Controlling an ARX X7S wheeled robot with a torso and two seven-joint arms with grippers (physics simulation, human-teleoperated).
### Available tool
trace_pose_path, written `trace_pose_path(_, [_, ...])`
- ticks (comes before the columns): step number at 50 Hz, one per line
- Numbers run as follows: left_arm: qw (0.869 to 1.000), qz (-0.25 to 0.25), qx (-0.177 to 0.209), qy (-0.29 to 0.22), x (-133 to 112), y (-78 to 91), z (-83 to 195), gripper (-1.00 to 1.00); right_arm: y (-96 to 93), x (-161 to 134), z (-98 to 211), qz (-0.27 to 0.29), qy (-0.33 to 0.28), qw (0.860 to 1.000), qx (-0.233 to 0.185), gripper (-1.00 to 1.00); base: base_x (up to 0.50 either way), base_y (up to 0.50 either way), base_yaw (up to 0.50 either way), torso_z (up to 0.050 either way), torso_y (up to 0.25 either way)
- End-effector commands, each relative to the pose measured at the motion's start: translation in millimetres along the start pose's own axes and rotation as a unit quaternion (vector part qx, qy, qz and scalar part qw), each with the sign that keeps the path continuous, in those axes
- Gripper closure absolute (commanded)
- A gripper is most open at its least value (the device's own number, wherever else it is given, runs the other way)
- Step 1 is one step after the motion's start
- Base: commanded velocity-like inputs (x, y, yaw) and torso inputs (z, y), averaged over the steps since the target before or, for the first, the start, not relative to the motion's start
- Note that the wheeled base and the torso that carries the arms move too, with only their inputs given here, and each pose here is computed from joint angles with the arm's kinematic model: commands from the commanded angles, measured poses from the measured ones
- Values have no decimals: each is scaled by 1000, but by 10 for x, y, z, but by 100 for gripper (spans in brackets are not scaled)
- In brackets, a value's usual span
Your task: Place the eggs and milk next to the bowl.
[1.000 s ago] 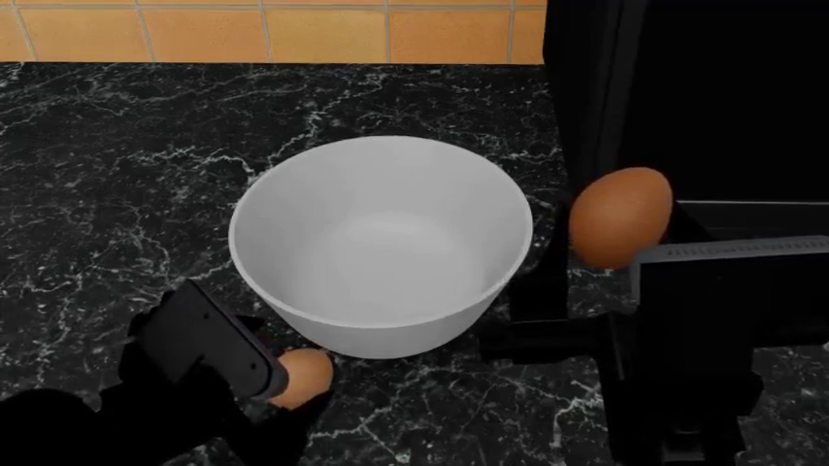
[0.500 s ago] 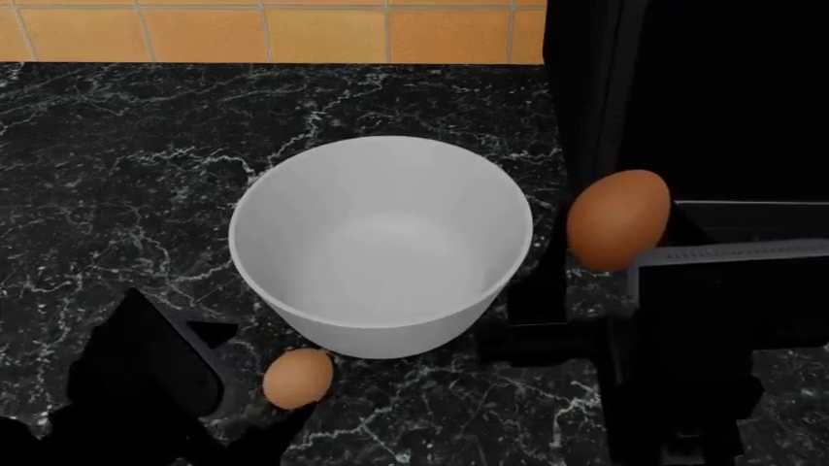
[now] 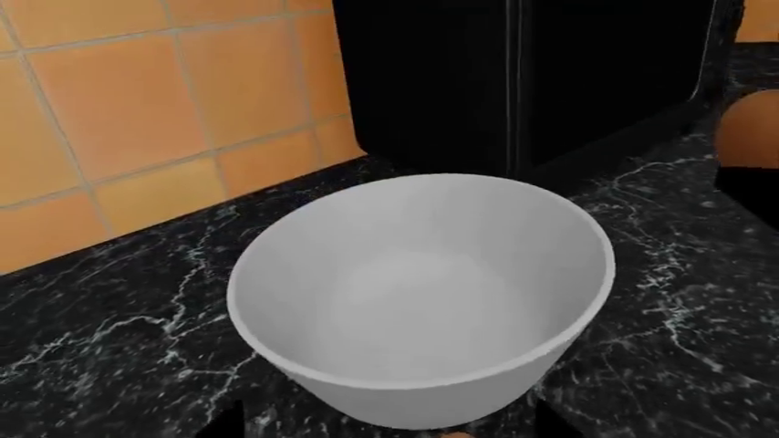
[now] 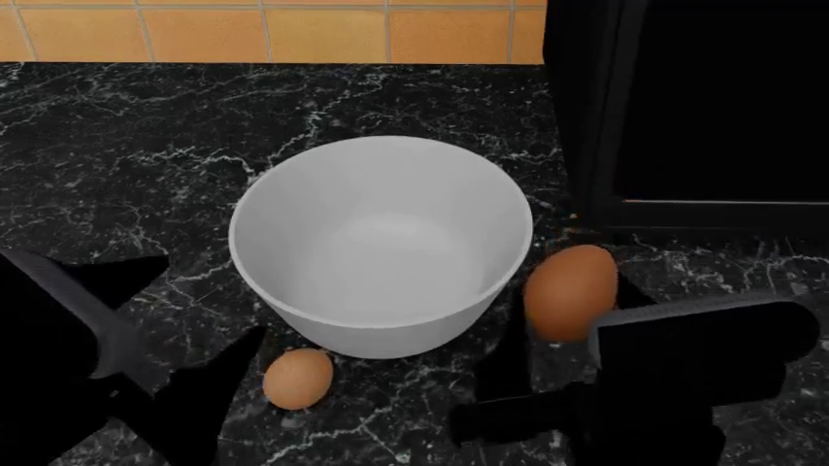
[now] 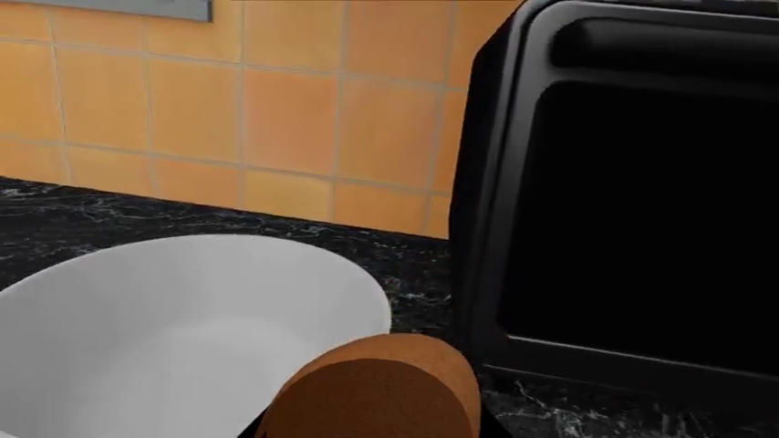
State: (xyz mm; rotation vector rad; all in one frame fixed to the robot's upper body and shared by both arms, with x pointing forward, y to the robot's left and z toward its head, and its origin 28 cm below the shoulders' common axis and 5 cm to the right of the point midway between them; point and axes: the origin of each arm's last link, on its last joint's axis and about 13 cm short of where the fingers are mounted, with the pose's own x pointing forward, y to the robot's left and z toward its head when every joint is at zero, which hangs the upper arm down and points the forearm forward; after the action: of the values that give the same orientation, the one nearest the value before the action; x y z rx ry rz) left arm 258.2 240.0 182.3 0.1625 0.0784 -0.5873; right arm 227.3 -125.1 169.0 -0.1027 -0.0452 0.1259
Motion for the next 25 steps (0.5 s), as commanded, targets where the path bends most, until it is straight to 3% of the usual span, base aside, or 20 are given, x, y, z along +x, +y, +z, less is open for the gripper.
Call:
trace_pose_path(1, [999, 30, -8, -44, -92, 47, 104, -100, 34, -64, -93, 35, 35, 999, -14, 100, 0, 0, 0, 0, 0])
trace_pose_path(10, [994, 56, -22, -95, -138, 79, 144, -100, 65, -55, -158, 66, 57, 996, -21, 100, 0, 0, 0, 0, 0])
trace_pose_path(25, [993, 69, -15, -96, -120, 108, 104, -100, 116, -14, -284, 100, 98, 990, -27, 100, 0, 0, 0, 0, 0])
